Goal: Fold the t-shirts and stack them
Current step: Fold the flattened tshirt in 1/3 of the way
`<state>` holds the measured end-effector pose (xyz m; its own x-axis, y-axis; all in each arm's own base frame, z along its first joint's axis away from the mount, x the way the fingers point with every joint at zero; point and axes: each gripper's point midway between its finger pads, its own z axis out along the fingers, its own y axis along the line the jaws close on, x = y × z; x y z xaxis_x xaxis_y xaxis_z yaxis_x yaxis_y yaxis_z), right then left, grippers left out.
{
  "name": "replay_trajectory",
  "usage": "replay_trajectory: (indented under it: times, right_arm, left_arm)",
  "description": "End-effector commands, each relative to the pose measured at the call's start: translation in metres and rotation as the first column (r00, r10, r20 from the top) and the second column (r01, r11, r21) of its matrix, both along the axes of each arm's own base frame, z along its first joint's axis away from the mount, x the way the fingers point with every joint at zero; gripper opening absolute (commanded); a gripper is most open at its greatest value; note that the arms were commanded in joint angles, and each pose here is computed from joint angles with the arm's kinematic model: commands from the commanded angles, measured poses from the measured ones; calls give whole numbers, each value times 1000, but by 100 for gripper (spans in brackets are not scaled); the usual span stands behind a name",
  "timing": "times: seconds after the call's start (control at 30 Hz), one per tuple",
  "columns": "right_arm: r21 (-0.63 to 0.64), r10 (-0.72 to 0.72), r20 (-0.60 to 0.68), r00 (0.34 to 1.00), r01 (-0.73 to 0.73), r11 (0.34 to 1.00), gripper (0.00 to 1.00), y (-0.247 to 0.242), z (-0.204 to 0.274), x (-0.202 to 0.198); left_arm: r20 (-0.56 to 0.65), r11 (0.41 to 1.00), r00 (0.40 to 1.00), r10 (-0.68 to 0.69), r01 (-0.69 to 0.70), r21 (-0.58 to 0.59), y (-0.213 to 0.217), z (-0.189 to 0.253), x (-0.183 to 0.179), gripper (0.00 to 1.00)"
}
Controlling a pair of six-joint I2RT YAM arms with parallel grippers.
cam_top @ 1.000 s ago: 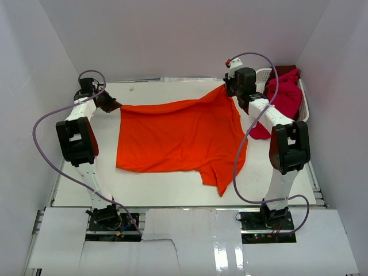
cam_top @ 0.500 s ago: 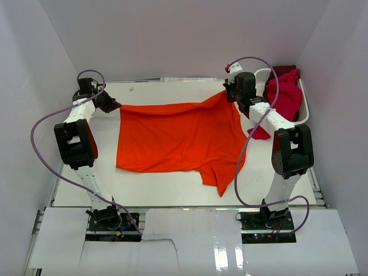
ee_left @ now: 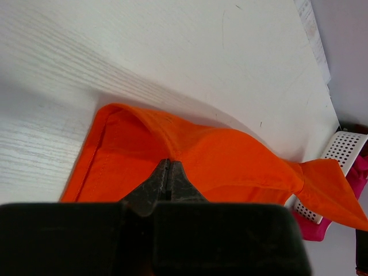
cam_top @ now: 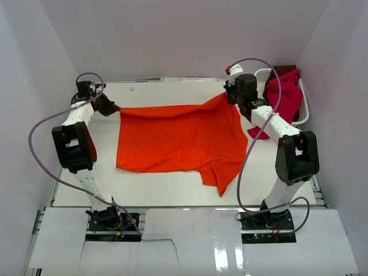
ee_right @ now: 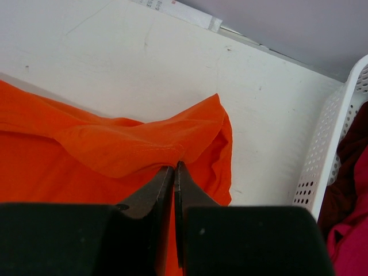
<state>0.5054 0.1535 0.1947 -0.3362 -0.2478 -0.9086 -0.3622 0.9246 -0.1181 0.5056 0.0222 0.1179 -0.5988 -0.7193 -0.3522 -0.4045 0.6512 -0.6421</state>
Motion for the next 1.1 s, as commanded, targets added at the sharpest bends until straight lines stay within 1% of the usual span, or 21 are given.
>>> replay_trajectory:
  times: [0.0,0.37,0.77,0.83,1.07]
  right_arm:
    - [6,-8,28,1000,8,1000,8,1,17,-11]
    - [-1,-18,-4,1000,18,1000,8,3,8,-37]
    - [-5,-31,-16,999,31,1000,8,0,7,-53]
    - [-17,-34,-48,998,33,999,8,-2,0,-59]
    - [-17,-37,-83,996,35,999,8,-3,-9,-72]
  left_arm:
    - [93,1000,996,-16,14,23,1,37,-2,0]
    - [95,1000,995,-17,15,24,2,36,-5,0]
    - [91,1000,996,-15,13,24,4,36,-13,0]
    - [90,1000,996,-16,13,24,4,36,-14,0]
    - [89,999,996,-18,15,28,4,36,-19,0]
